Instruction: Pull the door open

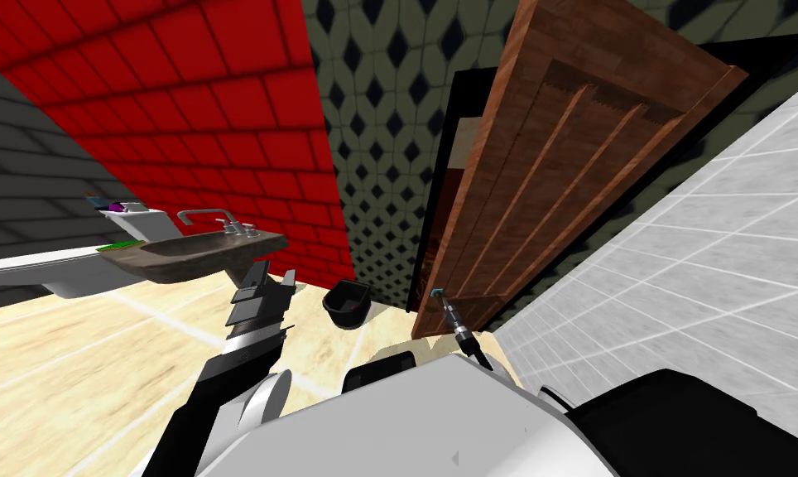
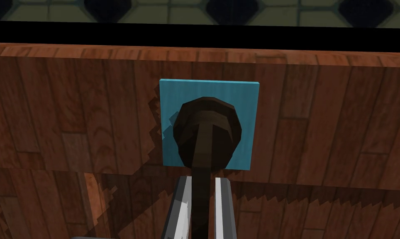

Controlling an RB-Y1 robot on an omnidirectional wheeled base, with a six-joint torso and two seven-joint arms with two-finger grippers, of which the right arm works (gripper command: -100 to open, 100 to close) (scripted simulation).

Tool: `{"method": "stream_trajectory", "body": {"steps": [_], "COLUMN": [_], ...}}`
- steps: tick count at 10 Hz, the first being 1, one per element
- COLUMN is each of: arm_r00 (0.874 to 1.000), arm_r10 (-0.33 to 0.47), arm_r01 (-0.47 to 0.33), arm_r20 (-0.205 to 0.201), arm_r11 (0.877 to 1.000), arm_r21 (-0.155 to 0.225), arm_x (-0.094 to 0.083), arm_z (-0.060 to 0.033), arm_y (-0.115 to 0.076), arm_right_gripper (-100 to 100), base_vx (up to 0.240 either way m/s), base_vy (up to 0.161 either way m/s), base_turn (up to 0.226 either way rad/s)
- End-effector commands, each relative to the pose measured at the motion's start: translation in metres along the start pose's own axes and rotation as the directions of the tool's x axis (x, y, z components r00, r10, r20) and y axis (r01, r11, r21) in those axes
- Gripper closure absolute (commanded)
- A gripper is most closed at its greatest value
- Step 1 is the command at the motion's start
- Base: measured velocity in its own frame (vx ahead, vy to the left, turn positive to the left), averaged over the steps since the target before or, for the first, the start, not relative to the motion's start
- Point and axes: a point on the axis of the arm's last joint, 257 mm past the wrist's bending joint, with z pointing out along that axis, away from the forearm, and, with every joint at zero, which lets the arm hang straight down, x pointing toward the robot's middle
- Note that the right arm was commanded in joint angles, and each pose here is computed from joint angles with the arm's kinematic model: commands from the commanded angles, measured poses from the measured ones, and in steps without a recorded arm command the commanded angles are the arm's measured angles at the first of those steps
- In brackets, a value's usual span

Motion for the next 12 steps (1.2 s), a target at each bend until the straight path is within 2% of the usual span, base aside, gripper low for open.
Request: {"method": "stream_trajectory", "body": {"steps": [1,3,4,5,6,12], "arm_r00": [1.0,0.999,0.999,0.999,0.998,0.996], "arm_r10": [-0.001,0.0,0.002,0.004,0.004,0.001], "arm_r01": [0.001,0.0,-0.002,-0.004,-0.004,-0.001], "arm_r20": [-0.017,-0.041,-0.039,-0.053,-0.055,-0.089], "arm_r11": [1.0,1.0,1.0,1.0,1.0,1.0], "arm_r21": [0.001,0.001,0.002,0.006,0.005,0.001], "arm_x": [-0.004,-0.006,-0.002,-0.002,-0.003,-0.011], "arm_z": [-0.013,-0.0257,-0.0204,-0.0316,-0.0338,-0.0628], "arm_y": [0.001,0.002,0.0,-0.002,-0.002,0.002], "arm_right_gripper": [100,100,100,100,100,100], "base_vx": [-0.242,-0.265,-0.112,-0.176,-0.221,-0.197], "base_vy": [-0.092,-0.065,-0.02,-0.031,-0.066,-0.074], "base_turn": [0.195,0.169,0.022,0.178,0.172,0.161]}}
